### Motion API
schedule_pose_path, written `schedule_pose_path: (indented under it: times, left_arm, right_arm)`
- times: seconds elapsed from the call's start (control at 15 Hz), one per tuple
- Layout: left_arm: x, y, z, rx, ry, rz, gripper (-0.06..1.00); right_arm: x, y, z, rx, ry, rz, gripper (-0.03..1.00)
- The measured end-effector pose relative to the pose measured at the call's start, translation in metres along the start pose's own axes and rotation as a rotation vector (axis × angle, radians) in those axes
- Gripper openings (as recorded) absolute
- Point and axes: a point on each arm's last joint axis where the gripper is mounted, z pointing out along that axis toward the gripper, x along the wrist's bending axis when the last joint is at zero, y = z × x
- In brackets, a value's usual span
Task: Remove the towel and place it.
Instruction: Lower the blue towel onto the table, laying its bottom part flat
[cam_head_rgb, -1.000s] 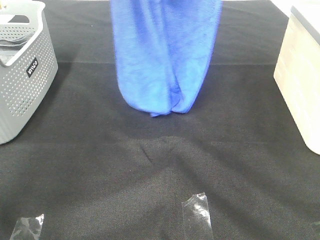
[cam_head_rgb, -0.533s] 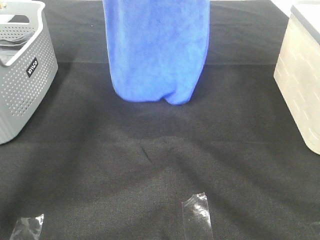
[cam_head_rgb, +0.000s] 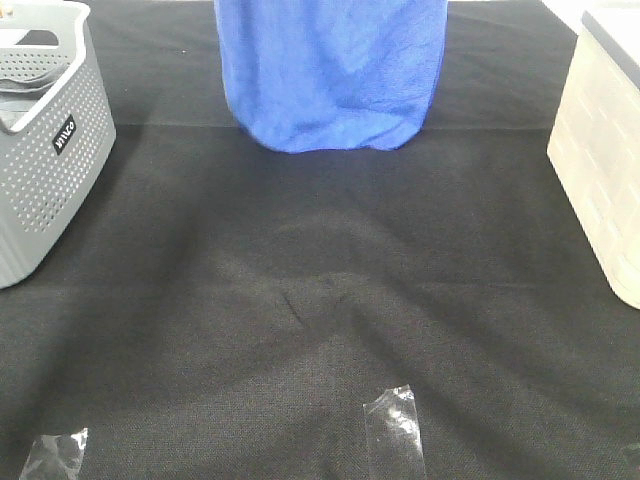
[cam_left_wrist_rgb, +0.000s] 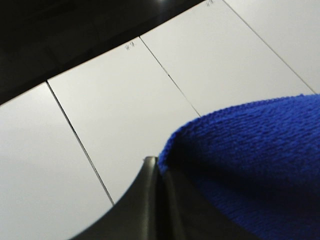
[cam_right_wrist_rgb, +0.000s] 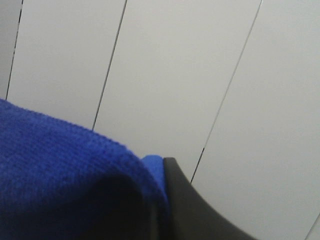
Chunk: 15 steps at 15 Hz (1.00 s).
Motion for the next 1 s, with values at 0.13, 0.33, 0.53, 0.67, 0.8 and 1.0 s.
schedule_pose_path:
  times: [0.13,0.33,0.53,0.67,0.8,1.0]
  left_arm:
    - [-0.012,-0.006,0.0,0.079,-0.028,-0.049,0.0]
    - [-0.039,-0.009,-0.002,0.285,-0.1,-0.093,0.0]
    - [-0.061,-0.014,-0.012,0.579,-0.188,-0.134,0.0]
    - [-0.062,-0.006,-0.021,0.754,-0.265,-0.157,0.0]
    - [-0.056,0.009,-0.032,0.916,-0.377,-0.219,0.0]
    - [-0.037,0.036,-0.053,1.131,-0.519,-0.254,0.0]
  right_arm:
    - [0.004,-0.008,0.0,0.083,0.046,0.0,0.0]
    - [0.013,-0.024,-0.006,0.287,0.151,0.005,0.0]
    - [0.015,-0.028,-0.02,0.469,0.207,0.027,0.0]
    - [0.013,-0.02,-0.037,0.578,0.221,0.064,0.0]
    - [0.012,-0.015,-0.055,0.706,0.25,0.11,0.0]
    - [0.011,-0.008,-0.072,0.813,0.264,0.166,0.0]
